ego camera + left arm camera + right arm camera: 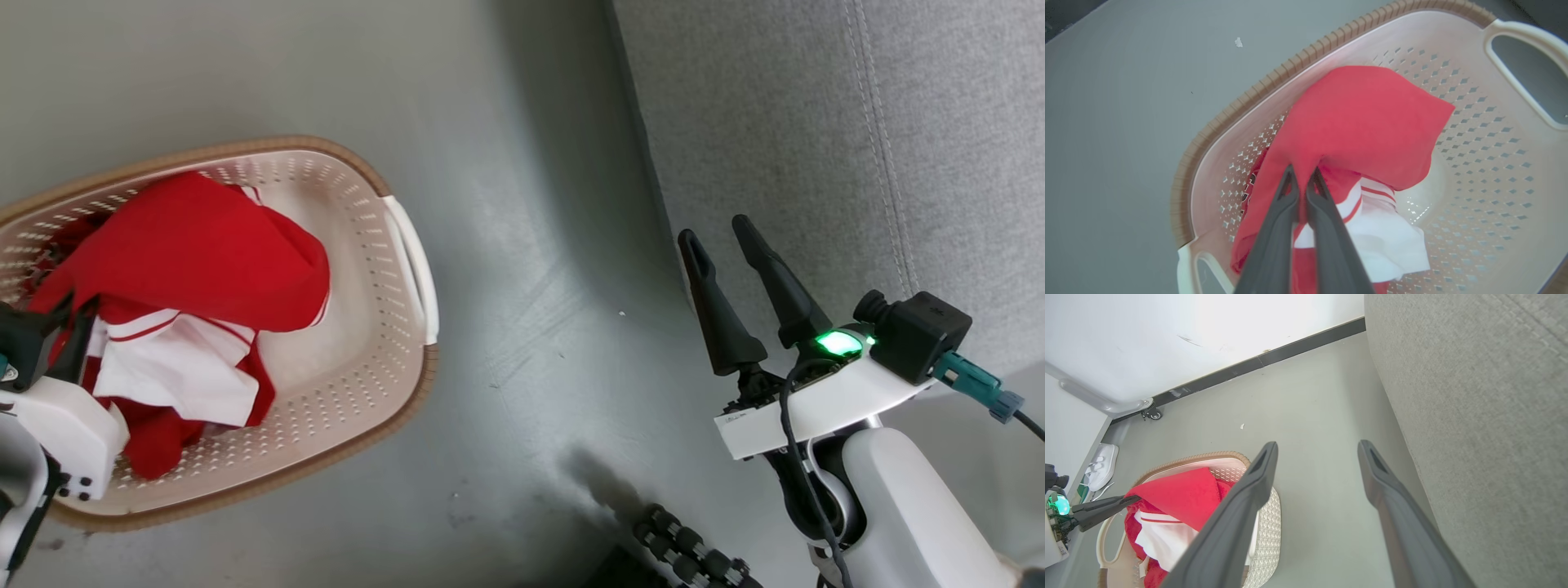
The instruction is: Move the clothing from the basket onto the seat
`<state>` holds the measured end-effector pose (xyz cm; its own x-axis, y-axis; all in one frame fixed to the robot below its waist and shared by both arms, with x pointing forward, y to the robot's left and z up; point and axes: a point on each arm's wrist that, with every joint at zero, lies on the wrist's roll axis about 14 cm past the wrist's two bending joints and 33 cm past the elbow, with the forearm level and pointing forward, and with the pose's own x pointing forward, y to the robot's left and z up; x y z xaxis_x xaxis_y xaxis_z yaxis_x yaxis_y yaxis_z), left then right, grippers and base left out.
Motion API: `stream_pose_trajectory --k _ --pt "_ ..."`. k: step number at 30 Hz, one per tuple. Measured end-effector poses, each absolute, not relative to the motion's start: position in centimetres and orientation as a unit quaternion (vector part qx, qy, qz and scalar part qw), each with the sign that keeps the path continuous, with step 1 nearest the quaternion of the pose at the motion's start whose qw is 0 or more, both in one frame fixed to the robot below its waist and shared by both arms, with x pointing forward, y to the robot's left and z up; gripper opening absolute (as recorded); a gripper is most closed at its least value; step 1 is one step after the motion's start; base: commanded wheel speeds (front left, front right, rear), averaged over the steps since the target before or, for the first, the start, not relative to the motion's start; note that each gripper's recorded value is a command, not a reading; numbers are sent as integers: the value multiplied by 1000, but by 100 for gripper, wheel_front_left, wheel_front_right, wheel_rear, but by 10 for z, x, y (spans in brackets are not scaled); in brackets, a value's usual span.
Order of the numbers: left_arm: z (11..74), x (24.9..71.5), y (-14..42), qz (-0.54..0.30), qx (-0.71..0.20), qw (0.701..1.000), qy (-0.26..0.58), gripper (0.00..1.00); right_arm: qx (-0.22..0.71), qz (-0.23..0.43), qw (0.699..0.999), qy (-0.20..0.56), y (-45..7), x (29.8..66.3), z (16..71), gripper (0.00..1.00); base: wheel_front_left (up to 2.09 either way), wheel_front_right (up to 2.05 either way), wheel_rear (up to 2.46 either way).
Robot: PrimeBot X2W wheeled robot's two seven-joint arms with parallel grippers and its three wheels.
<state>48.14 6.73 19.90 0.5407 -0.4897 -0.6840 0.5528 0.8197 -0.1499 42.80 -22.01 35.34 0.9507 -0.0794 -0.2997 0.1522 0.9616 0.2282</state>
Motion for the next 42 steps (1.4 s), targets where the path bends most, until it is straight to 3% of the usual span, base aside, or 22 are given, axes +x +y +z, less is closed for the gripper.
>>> stream_pose_trajectory --k 13,25,42 --pt "258 484 86 -244 -21 920 306 0 95 -36 987 123 -216 440 367 100 0 0 0" --pt "316 474 99 -214 -63 943 249 0 76 -13 993 86 -205 448 396 100 0 0 0" --pt "407 458 119 -172 -98 970 139 0 61 10 997 51 -190 431 433 100 0 0 0"
